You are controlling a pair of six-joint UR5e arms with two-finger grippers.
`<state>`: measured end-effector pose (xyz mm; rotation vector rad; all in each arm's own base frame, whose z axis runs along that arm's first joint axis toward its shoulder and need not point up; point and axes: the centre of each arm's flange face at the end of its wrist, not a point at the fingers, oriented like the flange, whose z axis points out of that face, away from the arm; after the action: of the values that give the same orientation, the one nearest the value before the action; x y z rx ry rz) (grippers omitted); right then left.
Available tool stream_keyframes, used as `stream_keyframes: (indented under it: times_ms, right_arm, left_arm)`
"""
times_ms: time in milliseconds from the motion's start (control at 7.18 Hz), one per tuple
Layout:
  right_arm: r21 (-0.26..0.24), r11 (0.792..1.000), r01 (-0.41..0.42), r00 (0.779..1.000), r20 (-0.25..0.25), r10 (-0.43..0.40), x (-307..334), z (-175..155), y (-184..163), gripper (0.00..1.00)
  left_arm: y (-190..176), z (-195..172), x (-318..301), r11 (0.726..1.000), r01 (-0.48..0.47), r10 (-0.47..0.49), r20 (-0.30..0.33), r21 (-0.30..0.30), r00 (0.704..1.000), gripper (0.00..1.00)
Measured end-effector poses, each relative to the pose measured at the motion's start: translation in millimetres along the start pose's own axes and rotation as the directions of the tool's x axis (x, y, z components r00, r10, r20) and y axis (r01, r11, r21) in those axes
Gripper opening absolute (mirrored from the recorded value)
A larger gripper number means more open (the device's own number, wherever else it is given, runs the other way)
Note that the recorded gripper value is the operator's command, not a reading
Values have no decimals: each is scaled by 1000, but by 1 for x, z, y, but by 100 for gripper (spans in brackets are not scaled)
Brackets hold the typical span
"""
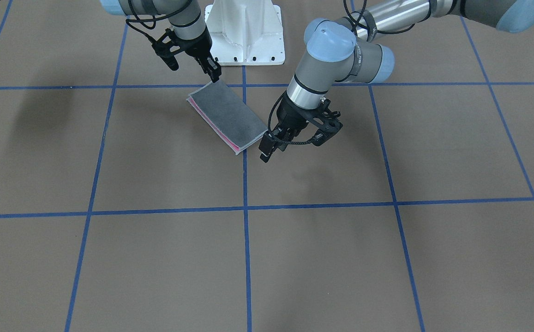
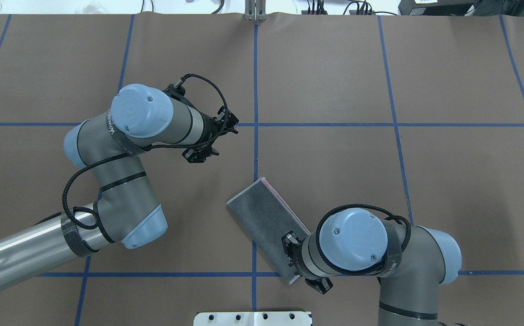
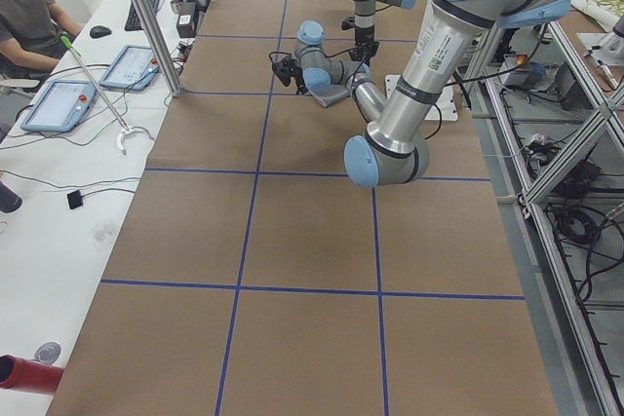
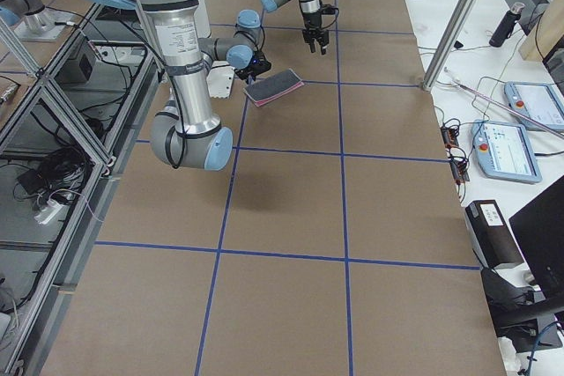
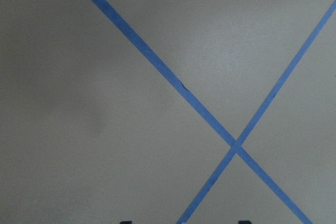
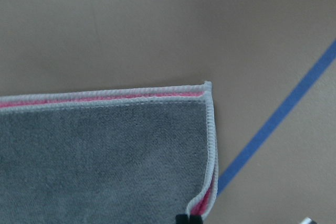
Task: Fold towel twice with both arms
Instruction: 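Rotate the towel with the right gripper while the left gripper moves to its far end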
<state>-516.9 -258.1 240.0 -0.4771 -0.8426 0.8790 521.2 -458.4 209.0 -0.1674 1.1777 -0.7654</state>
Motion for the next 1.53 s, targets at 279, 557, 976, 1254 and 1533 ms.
stream_keyframes:
  times_ms: [279,557,976,1254,1533]
  right_arm:
    - [46,999,21,996,88,-25,-38,-31,-43,100]
    - [121,991,48,987,145,-65,-73,-48,-94,100]
    - [147,988,54,979,185,-81,-95,-45,-123,100]
    - [153,987,46,978,196,-76,-99,-50,-130,100]
    - [157,987,39,977,201,-71,-102,-53,-135,100]
  left_arm:
    - [33,11,-17,999,-17,18,44,-29,999,65]
    - [62,24,-34,998,-33,38,90,-56,995,57]
    - [79,45,-73,997,-50,59,149,-63,987,54]
    - [83,54,-81,997,-57,66,169,-61,983,40]
    - [83,58,-82,996,-61,70,175,-59,982,0]
